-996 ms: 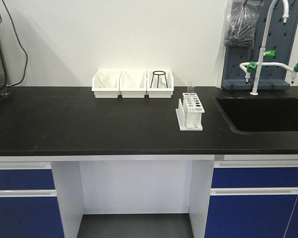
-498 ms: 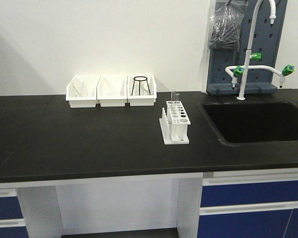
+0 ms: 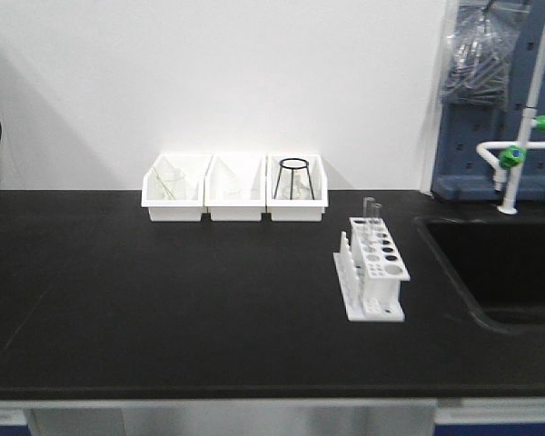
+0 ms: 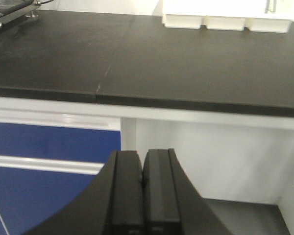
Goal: Flip and reinsert test tube from rack
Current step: 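Drive the base toward the white test-tube rack on the bench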
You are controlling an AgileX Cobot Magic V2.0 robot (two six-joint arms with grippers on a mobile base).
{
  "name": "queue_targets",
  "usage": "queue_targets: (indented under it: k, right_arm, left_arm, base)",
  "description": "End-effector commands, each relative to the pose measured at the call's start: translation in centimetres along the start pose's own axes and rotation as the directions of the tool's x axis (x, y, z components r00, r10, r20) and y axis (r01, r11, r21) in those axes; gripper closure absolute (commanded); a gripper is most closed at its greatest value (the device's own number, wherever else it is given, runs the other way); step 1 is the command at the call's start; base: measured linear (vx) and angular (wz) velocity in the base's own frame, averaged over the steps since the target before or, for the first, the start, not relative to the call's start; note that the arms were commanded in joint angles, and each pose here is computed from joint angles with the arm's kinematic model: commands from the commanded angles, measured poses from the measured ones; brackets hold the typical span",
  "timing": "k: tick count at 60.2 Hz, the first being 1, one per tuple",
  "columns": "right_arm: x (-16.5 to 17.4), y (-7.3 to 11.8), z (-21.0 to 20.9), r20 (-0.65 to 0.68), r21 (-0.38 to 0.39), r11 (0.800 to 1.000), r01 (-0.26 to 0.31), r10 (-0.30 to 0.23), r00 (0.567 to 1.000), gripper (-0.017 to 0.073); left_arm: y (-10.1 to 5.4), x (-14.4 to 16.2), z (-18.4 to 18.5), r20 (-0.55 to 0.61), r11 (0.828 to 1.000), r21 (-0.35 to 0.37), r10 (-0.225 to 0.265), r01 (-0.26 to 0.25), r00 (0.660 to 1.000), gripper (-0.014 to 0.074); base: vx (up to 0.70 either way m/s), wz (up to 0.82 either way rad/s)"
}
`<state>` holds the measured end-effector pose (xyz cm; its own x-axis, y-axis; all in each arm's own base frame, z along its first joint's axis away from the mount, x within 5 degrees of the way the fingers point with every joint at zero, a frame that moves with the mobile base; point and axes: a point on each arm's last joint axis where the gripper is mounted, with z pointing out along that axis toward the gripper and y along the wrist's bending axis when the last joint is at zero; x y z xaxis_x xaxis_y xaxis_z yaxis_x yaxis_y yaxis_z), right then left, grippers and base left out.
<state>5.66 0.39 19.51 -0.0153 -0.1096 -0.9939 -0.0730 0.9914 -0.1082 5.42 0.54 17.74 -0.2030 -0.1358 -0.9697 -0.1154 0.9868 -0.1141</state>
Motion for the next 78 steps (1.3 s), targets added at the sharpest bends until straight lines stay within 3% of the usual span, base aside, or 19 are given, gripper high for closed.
queue_targets:
  k: [1, 78]
  right_arm:
    - [-0.7, -0.07, -0.05, 0.082, 0.011, 1.0, 0.008, -0.009, 0.997, 0.0568]
    - [-0.7, -0.07, -0.05, 0.082, 0.011, 1.0, 0.008, -0.009, 0.997, 0.0568]
  left_arm:
    - [-0.17, -0.79, -0.12, 0.096, 1.0, 0.023, -0.004, 0.002, 0.995, 0.06]
    - [-0.17, -0.79, -0.12, 0.096, 1.0, 0.023, -0.004, 0.002, 0.995, 0.06]
  base:
    - [0.39, 0.16]
    - [0.3, 0.01]
